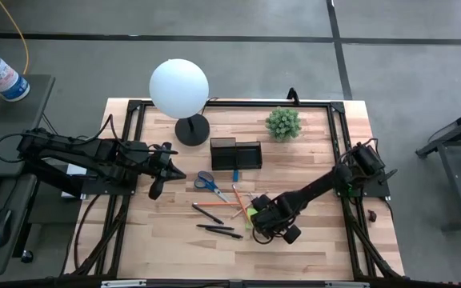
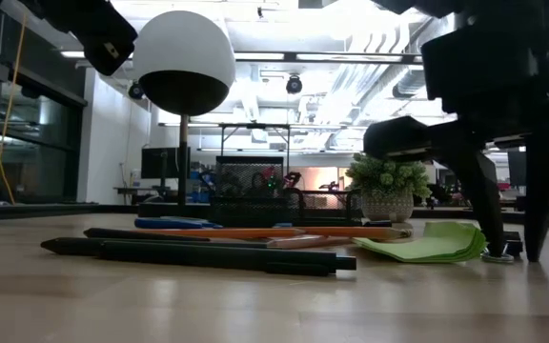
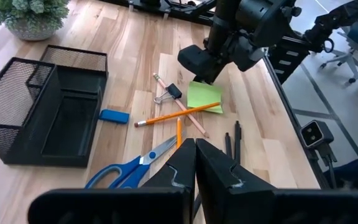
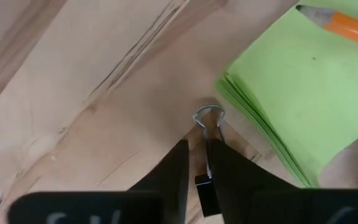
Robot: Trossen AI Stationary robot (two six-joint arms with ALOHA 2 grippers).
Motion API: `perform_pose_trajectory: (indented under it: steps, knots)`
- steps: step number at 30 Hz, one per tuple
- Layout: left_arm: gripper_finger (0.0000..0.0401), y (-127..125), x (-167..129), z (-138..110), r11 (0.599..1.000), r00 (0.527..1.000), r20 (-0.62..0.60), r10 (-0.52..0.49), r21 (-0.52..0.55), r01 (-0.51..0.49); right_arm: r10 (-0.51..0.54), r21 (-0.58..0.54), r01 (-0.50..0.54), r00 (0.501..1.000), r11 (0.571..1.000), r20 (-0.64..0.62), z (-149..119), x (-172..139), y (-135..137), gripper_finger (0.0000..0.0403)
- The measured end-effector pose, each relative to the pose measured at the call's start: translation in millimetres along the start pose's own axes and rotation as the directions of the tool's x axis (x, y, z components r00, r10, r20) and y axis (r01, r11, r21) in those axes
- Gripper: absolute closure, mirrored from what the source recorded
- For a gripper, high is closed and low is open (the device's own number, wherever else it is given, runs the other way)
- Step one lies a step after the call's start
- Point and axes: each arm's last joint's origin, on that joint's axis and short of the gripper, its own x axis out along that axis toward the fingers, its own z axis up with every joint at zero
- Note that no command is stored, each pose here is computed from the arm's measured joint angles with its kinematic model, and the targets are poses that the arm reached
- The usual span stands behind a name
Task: Pick and place office supplies into organizer
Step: Put the bottom black binder clip into the desk organizer
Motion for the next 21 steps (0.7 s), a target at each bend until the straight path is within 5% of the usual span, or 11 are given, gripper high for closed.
perform_pose_trajectory:
  steps: [4, 14, 21]
  knots:
    - [0.04, 0, 0, 0, 1.0, 1.0, 0.004, 0.013, 0.0, -0.013, 0.007, 0.01, -0.007, 1.0, 1.0, 0.002, -1, 0, -3, 0.0397]
    - [0.04, 0, 0, 0, 1.0, 1.0, 0.004, 0.014, 0.0, -0.014, 0.008, 0.042, -0.006, 0.999, 0.999, -0.049, -9, -8, -3, 0.0402]
    - [0.04, 0, 0, 0, 1.0, 1.0, 0.004, 0.014, 0.0, -0.014, -0.007, 0.061, 0.012, 0.997, 0.998, -0.076, -24, -42, -2, 0.0402]
